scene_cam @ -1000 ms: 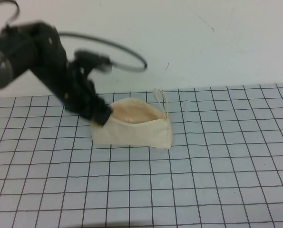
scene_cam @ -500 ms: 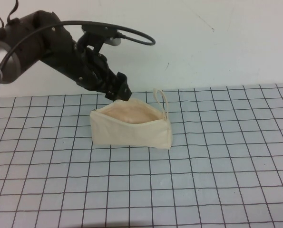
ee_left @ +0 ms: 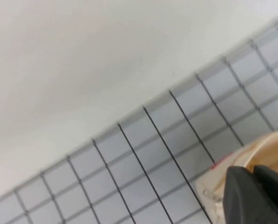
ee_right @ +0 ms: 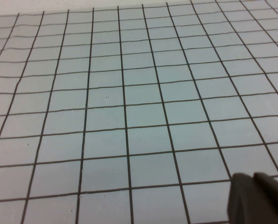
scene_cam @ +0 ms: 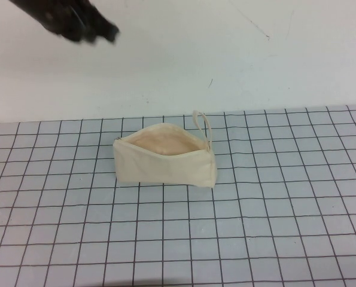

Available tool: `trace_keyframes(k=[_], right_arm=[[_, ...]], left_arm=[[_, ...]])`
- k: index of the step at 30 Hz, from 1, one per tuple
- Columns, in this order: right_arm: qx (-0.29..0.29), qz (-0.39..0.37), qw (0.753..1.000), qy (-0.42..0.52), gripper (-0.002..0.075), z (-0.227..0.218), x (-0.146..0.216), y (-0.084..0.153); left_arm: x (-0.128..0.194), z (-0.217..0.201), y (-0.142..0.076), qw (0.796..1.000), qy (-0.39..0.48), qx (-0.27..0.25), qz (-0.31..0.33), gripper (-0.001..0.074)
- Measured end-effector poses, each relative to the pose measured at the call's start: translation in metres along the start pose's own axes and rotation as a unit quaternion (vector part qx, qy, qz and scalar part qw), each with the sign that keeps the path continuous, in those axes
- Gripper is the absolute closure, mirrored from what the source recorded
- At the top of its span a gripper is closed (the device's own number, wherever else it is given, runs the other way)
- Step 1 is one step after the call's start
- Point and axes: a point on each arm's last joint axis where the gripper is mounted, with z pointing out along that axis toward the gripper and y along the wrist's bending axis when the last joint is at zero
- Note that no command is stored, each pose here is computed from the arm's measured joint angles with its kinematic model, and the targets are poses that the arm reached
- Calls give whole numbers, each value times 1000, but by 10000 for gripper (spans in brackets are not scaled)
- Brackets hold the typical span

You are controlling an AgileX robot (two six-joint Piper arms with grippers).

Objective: Put eraser into pencil case

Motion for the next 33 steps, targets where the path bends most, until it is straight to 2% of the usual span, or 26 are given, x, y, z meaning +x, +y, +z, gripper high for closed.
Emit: trace_keyframes(k=[4, 9, 14, 17, 22, 27, 33], right_arm=[[0, 0, 1000, 0, 727, 0, 0, 0], [0, 0, 1000, 0, 727, 0, 0, 0], [0, 0, 1000, 0, 727, 0, 0, 0], [0, 1, 1000, 0, 727, 0, 0, 0], [0, 1, 1000, 0, 727, 0, 0, 0], [0, 1, 1000, 0, 727, 0, 0, 0], [0, 1, 1000, 0, 727, 0, 0, 0]], left_arm=[[-8, -80, 2, 997, -79, -24, -3, 733], [1, -179, -2, 984, -170, -46, -2, 735], [32, -256, -11, 965, -254, -64, -1, 735], [62, -283, -19, 955, -288, -70, -2, 735], [117, -280, -33, 956, -286, -62, -8, 735], [158, -234, -48, 970, -241, -18, -30, 735], [206, -183, -65, 964, -253, 32, -79, 735]])
